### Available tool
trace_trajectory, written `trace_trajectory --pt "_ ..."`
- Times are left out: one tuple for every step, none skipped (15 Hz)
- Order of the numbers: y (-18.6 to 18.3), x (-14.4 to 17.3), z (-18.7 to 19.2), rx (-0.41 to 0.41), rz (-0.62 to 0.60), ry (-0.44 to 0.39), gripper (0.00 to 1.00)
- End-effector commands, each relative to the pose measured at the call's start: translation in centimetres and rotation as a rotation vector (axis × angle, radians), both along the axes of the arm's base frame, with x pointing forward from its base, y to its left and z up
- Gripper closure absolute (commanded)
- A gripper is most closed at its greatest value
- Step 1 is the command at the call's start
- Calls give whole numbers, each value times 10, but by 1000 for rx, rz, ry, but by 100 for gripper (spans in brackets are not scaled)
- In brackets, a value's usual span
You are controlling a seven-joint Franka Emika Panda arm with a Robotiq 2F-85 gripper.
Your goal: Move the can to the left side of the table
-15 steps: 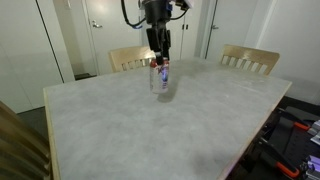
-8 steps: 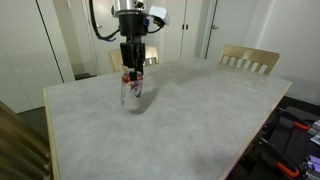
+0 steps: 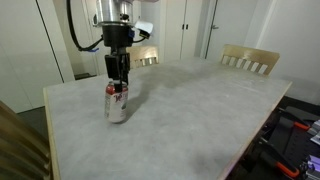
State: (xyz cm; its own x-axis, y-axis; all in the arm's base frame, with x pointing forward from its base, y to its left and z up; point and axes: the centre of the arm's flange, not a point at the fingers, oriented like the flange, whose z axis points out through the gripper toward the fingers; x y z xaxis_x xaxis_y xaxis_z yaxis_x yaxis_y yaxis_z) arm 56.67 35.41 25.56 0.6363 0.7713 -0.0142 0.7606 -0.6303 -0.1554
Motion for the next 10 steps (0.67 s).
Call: trace_trajectory --pt "8 11 -10 18 33 -21 60" --pt "10 10 -12 19 34 -19 60" --pt "11 10 -13 19 35 -21 60" --pt "13 8 -14 13 37 -34 60" --pt "15 8 -13 5 39 -53 60" --pt "16 7 -11 -7 43 -79 60" --pt "17 7 -10 -15 53 -104 60" --pt "19 6 -9 -25 67 -127 60" --pt "20 5 -9 -33 79 -144 60" --pt "21 5 -9 -39 91 -157 60"
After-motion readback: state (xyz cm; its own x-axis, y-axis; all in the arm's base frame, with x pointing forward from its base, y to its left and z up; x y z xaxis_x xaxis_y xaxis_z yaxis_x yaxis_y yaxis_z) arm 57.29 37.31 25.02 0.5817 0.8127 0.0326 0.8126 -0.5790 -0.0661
